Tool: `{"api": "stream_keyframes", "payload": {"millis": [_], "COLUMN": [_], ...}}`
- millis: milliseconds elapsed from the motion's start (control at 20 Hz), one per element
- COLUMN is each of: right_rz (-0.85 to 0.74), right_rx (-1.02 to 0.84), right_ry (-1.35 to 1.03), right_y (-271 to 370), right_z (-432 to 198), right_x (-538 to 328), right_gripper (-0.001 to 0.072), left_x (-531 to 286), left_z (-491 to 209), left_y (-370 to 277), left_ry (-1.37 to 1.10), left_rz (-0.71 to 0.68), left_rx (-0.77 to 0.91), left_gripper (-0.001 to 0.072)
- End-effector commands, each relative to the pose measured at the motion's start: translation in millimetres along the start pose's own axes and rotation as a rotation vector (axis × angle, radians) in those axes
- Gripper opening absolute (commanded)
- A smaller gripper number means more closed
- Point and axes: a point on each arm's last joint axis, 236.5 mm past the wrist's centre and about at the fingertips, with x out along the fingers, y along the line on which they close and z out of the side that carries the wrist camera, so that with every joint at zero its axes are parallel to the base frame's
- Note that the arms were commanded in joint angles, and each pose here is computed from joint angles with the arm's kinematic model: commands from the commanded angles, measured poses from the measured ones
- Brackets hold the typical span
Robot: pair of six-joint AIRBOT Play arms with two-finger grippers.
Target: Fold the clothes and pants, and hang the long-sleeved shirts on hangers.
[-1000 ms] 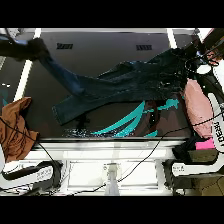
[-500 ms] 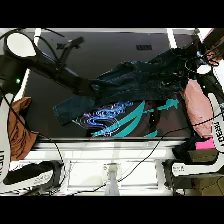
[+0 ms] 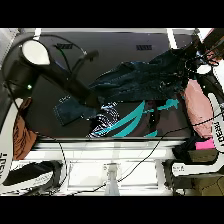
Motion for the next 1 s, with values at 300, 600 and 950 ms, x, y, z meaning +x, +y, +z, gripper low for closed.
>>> {"api": "stream_keyframes", "payload": {"millis": [300,600,950], "right_rz": [0.001,0.006,0.007], "right_rx": [-0.003,-0.003,-0.002], "right_ry": [0.002,0.014,-0.012], "right_y": [0,1,2], "right_z": [0,-3,10], "right_x": [0,0,-5], "right_gripper": [0.0033,0.0034,0.0034], "left_x": [65,19,-181], "left_z": [-54,42,-58], "left_y": [46,109,264], "left_ry": [0.261,-0.254,-0.653], "left_rz": [0.041,0.186,0.647], "left_rx": [-0.141,-0.140,-0.681], "left_gripper": [0.0701,0.0617,0.0532]}}
